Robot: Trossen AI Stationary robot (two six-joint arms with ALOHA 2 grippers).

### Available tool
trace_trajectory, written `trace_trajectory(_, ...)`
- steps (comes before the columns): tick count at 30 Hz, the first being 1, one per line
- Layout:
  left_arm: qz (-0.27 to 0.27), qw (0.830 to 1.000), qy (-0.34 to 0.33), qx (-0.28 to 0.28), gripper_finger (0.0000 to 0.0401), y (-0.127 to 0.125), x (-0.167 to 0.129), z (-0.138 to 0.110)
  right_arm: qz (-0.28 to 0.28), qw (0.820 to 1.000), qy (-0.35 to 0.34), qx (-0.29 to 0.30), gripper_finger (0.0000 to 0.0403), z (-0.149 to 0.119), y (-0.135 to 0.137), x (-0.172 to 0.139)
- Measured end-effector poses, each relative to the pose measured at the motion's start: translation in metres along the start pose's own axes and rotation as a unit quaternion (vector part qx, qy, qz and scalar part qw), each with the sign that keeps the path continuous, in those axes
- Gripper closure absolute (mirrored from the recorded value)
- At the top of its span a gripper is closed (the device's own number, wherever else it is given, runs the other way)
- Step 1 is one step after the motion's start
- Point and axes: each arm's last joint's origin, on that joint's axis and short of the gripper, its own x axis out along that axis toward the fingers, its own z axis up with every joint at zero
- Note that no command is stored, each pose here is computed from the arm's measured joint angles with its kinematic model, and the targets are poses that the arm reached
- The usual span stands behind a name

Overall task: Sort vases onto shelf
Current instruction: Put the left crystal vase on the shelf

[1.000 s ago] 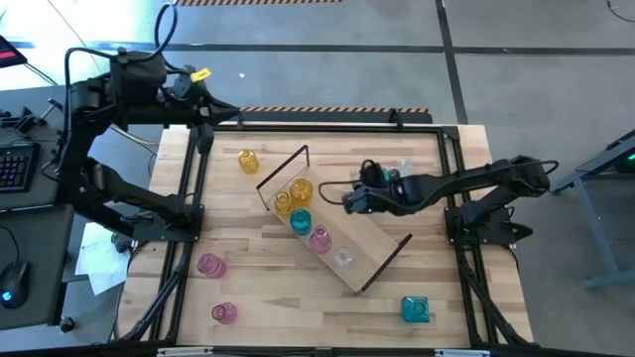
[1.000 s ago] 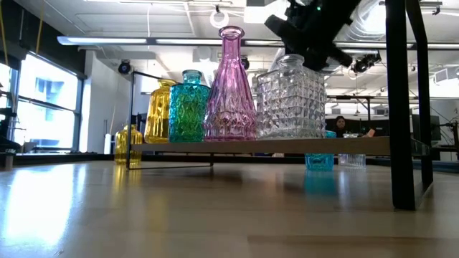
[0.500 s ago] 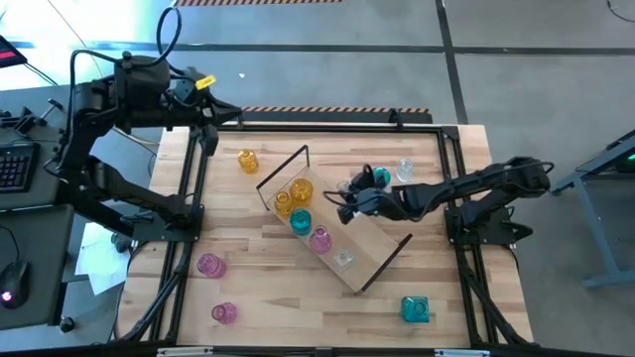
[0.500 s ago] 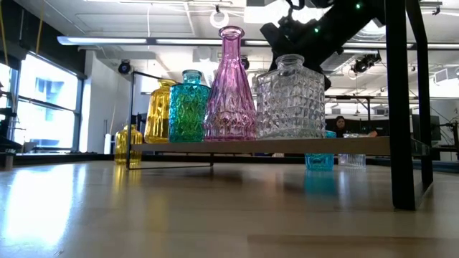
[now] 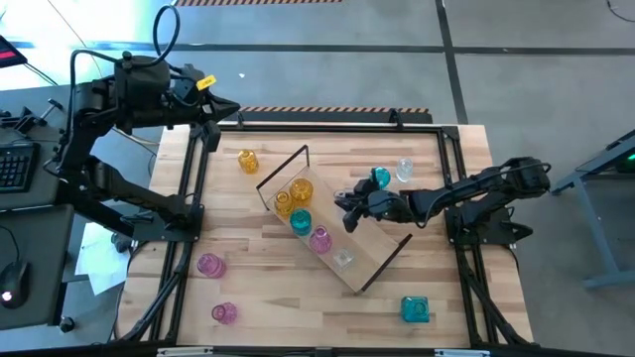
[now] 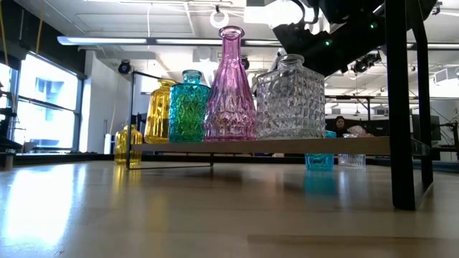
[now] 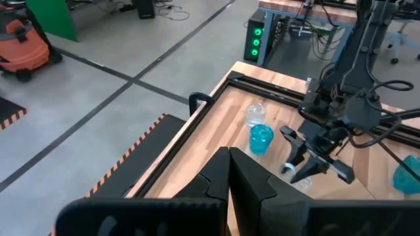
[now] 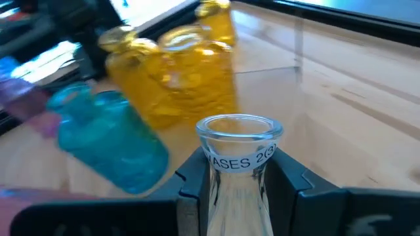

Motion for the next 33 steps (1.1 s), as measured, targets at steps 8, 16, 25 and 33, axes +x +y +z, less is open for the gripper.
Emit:
trace_trajectory(8, 0.001, 1.0, 0.0, 0.0, 0.0401, 0.0, 0.0, 0.0, 0.075, 0.996, 0.023, -0.041, 0.0329, 0.007, -0.006, 0.005)
trace_trajectory(16, 0.001, 1.0, 0.0, 0.0, 0.0401, 0.0, 0.0, 0.0, 0.116, 0.99, 0.04, -0.07, 0.0329, 0.013, -0.016, 0.009)
trace_trajectory(25, 0.001, 1.0, 0.0, 0.0, 0.0401, 0.0, 0.0, 0.0, 0.161, 0.985, -0.01, -0.059, 0.0329, 0.009, -0.027, 0.007)
trace_trajectory(33, 0.002, 1.0, 0.0, 0.0, 0.0401, 0.0, 0.0, 0.0, 0.197, 0.979, -0.052, -0.027, 0.0329, -0.009, -0.045, -0.004)
